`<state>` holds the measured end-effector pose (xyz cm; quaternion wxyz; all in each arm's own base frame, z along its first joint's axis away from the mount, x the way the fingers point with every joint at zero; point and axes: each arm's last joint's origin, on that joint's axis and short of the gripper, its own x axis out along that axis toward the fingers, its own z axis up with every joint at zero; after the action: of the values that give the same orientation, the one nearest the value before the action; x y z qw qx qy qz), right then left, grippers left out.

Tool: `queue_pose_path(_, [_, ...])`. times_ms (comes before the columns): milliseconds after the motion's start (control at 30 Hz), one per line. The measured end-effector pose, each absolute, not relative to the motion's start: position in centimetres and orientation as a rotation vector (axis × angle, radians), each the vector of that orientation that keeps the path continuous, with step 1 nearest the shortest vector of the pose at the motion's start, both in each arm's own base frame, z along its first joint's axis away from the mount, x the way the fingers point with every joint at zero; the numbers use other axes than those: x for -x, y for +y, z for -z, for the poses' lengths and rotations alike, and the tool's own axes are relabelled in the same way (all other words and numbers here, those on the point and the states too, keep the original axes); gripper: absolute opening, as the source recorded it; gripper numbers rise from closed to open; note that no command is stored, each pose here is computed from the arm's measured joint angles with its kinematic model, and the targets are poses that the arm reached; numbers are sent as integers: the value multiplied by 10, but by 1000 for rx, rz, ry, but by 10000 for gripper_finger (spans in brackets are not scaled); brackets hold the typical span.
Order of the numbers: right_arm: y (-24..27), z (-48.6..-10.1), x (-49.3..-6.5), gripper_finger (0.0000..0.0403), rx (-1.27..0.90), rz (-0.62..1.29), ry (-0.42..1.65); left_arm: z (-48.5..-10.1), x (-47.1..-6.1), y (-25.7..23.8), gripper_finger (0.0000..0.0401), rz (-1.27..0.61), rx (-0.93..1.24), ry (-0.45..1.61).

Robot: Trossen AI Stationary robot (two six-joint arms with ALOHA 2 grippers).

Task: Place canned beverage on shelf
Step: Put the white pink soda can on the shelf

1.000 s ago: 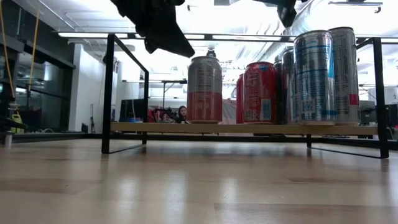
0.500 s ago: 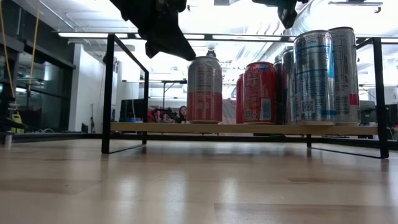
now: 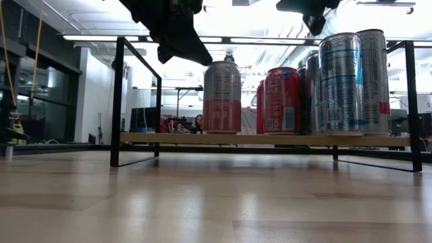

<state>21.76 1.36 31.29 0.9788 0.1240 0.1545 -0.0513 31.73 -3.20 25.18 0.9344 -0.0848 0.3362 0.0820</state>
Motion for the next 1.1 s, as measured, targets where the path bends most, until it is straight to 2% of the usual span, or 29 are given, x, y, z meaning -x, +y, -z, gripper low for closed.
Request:
queue_pose_path(433, [14, -313, -218, 0, -253, 103, 303, -252, -318, -29, 0, -151, 102, 692])
queue_pose_path(600, [14, -313, -218, 0, -251, 103, 303, -249, -318, -20, 0, -140, 131, 695])
queue_pose_path(800, [14, -313, -218, 0, -251, 103, 303, -228, -311, -14, 0, -120, 197, 744])
queue_pose_path(1100, [13, -314, -218, 0, -251, 103, 303, -226, -320, -16, 0, -65, 226, 658])
